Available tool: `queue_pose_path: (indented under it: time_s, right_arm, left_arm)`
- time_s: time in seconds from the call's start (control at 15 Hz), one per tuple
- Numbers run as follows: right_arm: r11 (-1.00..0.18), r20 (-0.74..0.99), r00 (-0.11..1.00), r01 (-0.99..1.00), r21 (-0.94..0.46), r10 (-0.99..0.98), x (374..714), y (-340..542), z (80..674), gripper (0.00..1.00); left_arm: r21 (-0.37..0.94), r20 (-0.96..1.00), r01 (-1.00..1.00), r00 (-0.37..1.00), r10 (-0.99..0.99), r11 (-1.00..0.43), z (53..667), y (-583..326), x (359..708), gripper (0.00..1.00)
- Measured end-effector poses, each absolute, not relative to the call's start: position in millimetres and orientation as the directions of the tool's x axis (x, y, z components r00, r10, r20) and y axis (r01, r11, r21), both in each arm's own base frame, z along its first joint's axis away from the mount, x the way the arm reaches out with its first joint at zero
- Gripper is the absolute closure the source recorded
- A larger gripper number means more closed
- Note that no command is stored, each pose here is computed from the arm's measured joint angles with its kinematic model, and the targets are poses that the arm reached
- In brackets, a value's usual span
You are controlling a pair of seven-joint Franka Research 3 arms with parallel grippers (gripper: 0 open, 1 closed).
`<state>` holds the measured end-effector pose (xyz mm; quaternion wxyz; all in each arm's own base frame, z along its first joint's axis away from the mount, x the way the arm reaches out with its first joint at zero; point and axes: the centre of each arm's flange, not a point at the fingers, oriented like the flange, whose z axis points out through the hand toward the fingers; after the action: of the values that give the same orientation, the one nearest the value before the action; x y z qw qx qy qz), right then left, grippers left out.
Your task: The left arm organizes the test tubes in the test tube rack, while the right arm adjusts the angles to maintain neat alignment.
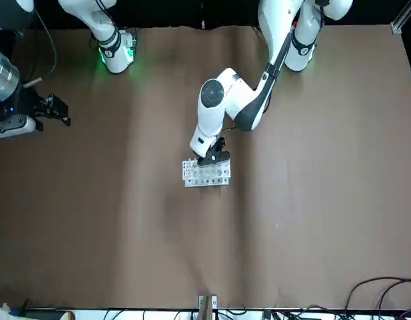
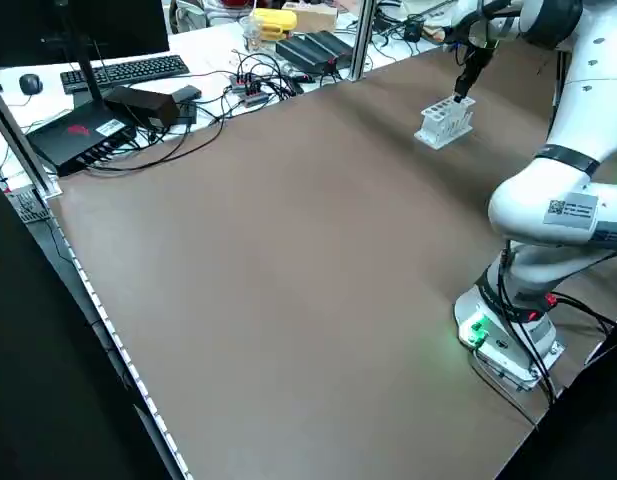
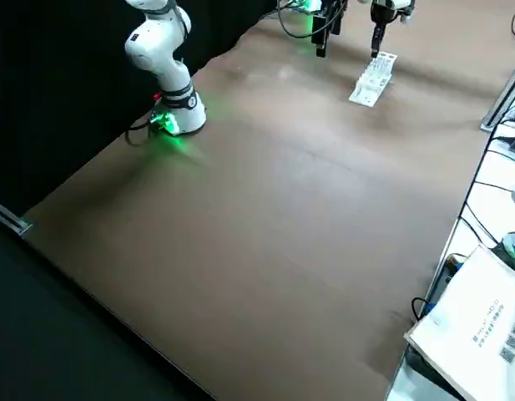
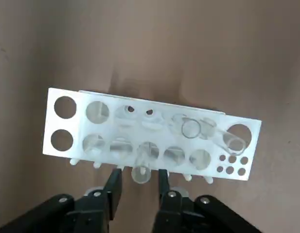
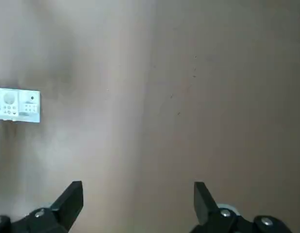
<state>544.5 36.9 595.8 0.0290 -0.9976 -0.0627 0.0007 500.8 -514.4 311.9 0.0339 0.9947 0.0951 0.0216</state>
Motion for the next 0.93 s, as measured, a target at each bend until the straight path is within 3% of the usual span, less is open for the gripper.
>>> queue_pose_path:
  time_s: [0.6, 0.67, 0.93]
  right_arm:
    - [-0.989, -0.026, 0.990, 0.133, -0.060, 0.135, 541, 39, 593, 0.00]
    - [-0.989, -0.024, 0.990, 0.134, -0.060, 0.136, 541, 40, 593, 0.00]
    - [-0.990, -0.023, 0.991, 0.127, -0.059, 0.128, 540, 58, 594, 0.00]
  left_arm:
    - [0.078, 0.042, 0.190, 0.980, 0.193, -0.979, 302, -515, 504, 0.63]
    - [0.078, 0.043, 0.190, 0.980, 0.193, -0.979, 302, -515, 504, 0.70]
    - [0.078, 0.042, 0.190, 0.980, 0.193, -0.979, 302, -515, 504, 0.73]
